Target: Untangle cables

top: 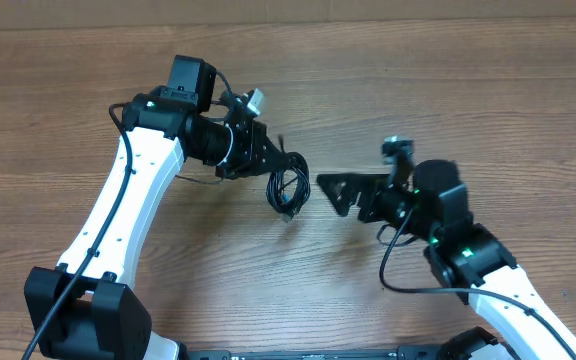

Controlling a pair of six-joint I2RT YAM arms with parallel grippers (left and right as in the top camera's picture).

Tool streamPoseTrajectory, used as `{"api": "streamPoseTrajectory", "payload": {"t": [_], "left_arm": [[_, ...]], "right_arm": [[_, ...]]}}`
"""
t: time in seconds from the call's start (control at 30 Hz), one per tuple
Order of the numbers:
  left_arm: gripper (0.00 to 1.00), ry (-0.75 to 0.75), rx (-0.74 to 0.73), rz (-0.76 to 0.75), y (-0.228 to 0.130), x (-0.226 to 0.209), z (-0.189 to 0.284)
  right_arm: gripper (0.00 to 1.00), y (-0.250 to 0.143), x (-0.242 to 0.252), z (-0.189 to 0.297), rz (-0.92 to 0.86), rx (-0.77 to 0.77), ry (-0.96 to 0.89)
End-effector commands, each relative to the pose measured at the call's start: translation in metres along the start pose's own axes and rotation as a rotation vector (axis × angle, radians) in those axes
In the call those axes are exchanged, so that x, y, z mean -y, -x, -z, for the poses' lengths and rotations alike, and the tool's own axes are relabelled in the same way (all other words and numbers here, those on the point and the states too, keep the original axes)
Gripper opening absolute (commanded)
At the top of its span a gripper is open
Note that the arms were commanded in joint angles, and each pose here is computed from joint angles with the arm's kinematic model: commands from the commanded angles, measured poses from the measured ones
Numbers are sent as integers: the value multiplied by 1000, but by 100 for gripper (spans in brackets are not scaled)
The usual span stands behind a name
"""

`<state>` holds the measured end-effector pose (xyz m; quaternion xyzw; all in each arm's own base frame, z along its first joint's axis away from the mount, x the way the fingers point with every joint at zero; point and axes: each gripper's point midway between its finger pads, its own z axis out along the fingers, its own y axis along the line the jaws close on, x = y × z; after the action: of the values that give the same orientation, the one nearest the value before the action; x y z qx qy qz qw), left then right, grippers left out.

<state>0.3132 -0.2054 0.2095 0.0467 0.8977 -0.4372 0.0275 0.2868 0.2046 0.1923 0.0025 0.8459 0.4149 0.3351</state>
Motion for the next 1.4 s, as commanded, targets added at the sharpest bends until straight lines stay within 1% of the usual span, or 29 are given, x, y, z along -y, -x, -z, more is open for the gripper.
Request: {"api": "streamPoseTrajectory", "payload": {"t": [0.0,0.1,0.2,0.27,0.37,0.5,0.57,0.6,0.7,0.77,0.8,0.83,0.87,0.9,0.93,0.97,1.0,1.07,1.17,1.2,1.3,1.37], "left_arm": [[4,-168,-12,-350,-11,35,8],[4,-263,-10,-432,-15,49,11],[4,-287,-8,-454,-16,53,12],[4,-286,-8,-453,-16,53,12],[4,-287,-8,-452,-16,53,12],[4,-286,-16,-441,-18,53,12],[4,-281,-21,-433,-19,52,12],[4,-278,-23,-430,-20,51,12],[4,-278,-24,-427,-20,51,12],[4,-278,-24,-428,-20,51,12],[5,-277,-23,-427,-20,51,12],[7,-276,-23,-428,-20,51,12],[17,-270,-23,-427,-20,50,12],[35,-256,-24,-427,-19,47,11],[55,-233,-24,-428,-19,44,10],[64,-196,-27,-427,-18,38,8],[67,-160,-30,-429,-18,33,6],[70,-55,-36,-416,-15,17,2],[69,39,-44,-411,-14,3,-1],[67,48,-50,-414,-16,3,-2],[57,42,-67,-428,-20,8,-7],[56,38,-80,-439,-23,11,-11]], "right_arm": [[100,0,-4,3,-19,-45,68],[100,-17,-13,0,51,-140,161],[98,-31,-13,-7,55,-217,207],[92,-38,-11,-12,81,-249,226],[88,-40,-15,-16,85,-268,275],[77,-32,-29,-16,135,-240,355],[68,-27,-33,-16,159,-216,371],[61,-25,-34,-16,165,-209,374],[34,-25,-33,-17,163,-209,370],[17,-27,-32,-17,155,-217,365],[12,-27,-31,-17,153,-219,363],[6,-28,-31,-17,149,-223,361],[4,-28,-31,-17,143,-225,360],[4,-28,-31,-17,136,-226,359],[4,-28,-31,-17,121,-228,357],[4,-28,-31,-17,101,-232,355],[4,-28,-31,-17,81,-236,353],[4,-28,-31,-17,59,-240,351],[4,-28,-31,-17,59,-239,350],[4,-28,-30,-17,59,-239,350],[4,-28,-30,-17,59,-238,348],[4,-27,-29,-18,59,-231,339]]}}
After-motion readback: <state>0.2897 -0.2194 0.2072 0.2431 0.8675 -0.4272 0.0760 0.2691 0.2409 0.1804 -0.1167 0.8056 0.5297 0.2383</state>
